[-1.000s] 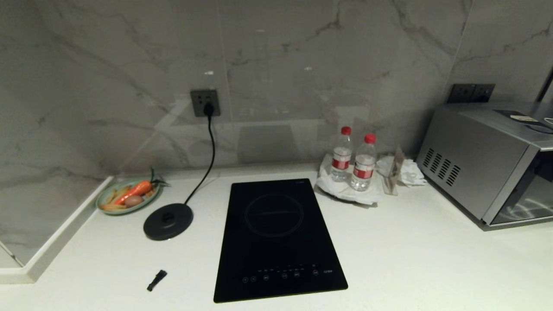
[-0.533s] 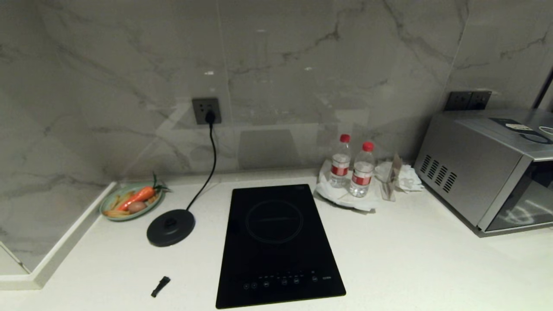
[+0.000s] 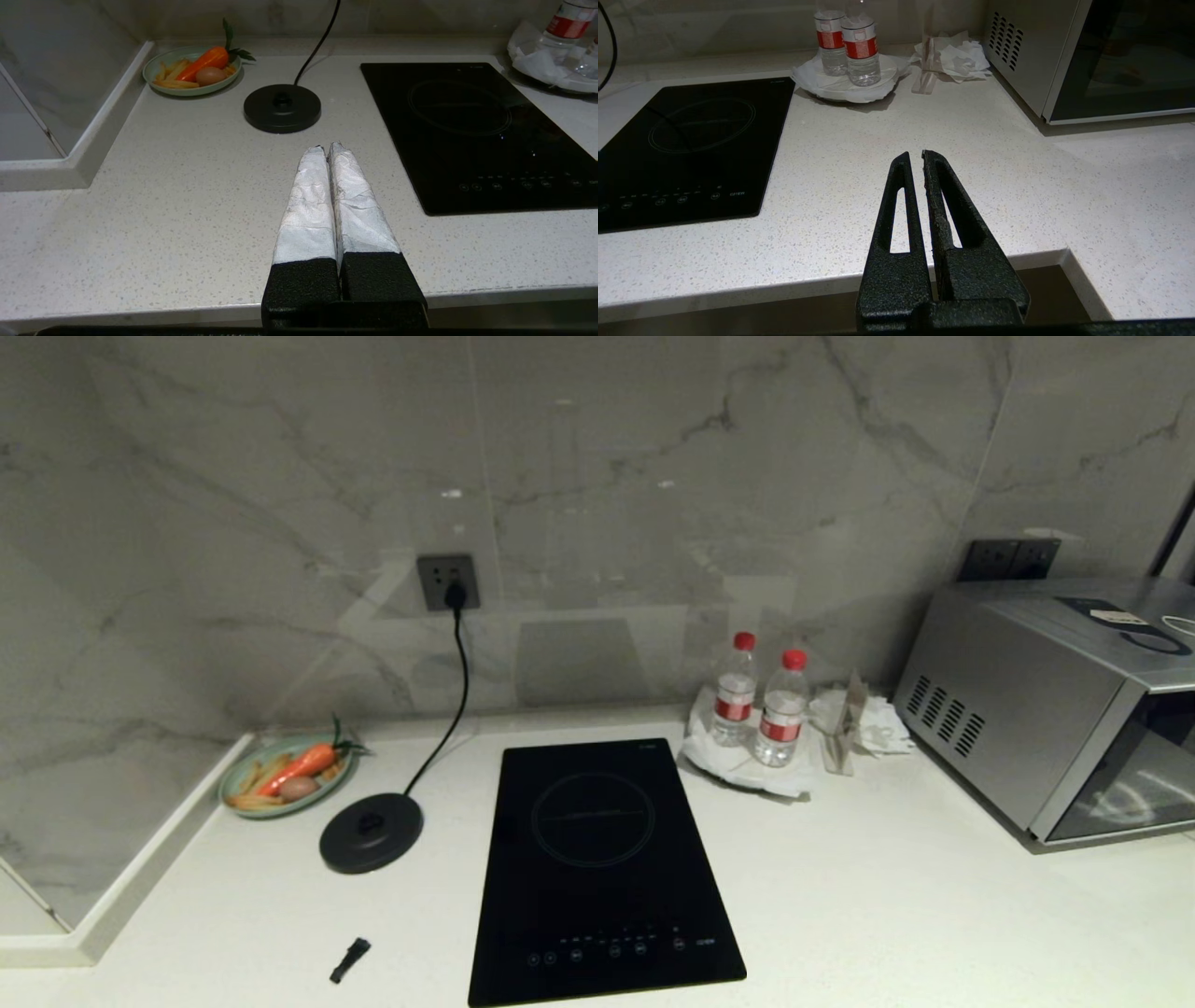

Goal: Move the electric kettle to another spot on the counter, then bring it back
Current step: Grab the kettle

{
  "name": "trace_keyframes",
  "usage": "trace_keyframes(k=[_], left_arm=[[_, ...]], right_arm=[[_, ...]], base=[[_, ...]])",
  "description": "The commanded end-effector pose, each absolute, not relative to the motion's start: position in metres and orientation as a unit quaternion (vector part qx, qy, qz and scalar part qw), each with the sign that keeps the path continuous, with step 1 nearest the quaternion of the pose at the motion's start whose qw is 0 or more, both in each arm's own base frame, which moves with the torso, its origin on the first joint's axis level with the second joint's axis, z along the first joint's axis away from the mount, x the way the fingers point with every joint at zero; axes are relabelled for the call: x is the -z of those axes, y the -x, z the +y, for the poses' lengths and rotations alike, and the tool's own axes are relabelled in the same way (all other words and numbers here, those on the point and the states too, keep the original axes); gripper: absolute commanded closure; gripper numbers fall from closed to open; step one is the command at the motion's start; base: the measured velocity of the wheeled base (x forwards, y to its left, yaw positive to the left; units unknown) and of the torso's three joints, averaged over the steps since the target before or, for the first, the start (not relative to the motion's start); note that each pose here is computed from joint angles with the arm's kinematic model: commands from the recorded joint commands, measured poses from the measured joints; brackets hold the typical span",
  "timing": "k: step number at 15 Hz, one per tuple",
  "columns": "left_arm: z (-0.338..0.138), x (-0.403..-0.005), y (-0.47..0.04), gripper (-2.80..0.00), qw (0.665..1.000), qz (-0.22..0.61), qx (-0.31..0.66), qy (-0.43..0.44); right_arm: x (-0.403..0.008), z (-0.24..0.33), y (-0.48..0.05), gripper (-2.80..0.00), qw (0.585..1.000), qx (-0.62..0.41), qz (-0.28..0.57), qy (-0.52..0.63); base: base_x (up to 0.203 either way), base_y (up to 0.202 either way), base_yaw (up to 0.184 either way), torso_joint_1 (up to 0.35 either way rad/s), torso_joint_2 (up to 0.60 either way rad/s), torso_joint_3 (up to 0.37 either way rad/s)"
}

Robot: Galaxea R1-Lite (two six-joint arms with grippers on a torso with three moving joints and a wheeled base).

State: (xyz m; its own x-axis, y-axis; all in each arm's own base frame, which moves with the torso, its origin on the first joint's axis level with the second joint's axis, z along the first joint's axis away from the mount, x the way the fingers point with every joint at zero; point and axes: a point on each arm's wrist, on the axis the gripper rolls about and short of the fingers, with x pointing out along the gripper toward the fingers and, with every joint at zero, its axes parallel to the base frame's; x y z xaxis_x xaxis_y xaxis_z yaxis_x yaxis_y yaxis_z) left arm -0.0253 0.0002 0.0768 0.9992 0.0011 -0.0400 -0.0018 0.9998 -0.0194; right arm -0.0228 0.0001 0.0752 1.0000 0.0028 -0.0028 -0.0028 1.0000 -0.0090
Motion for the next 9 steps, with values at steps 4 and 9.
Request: trace_keyframes(k=[4, 9], left_arm=[[0.0002, -0.0766, 0.0253, 0.0, 1.0, 0.02, -0.001, 0.01], [0.0002, -0.0771, 0.0254, 0.0, 1.0, 0.019, -0.001, 0.01]], right_arm=[[-0.0752, 0.0001, 0.0228, 0.0, 1.0, -0.002, 0.002, 0.005], [-0.0752, 0.0001, 0.0228, 0.0, 1.0, -0.002, 0.002, 0.005]], base=[[0.0, 0.0, 0.0, 0.0, 0.0, 0.0], [0.0, 0.0, 0.0, 0.0, 0.0, 0.0]])
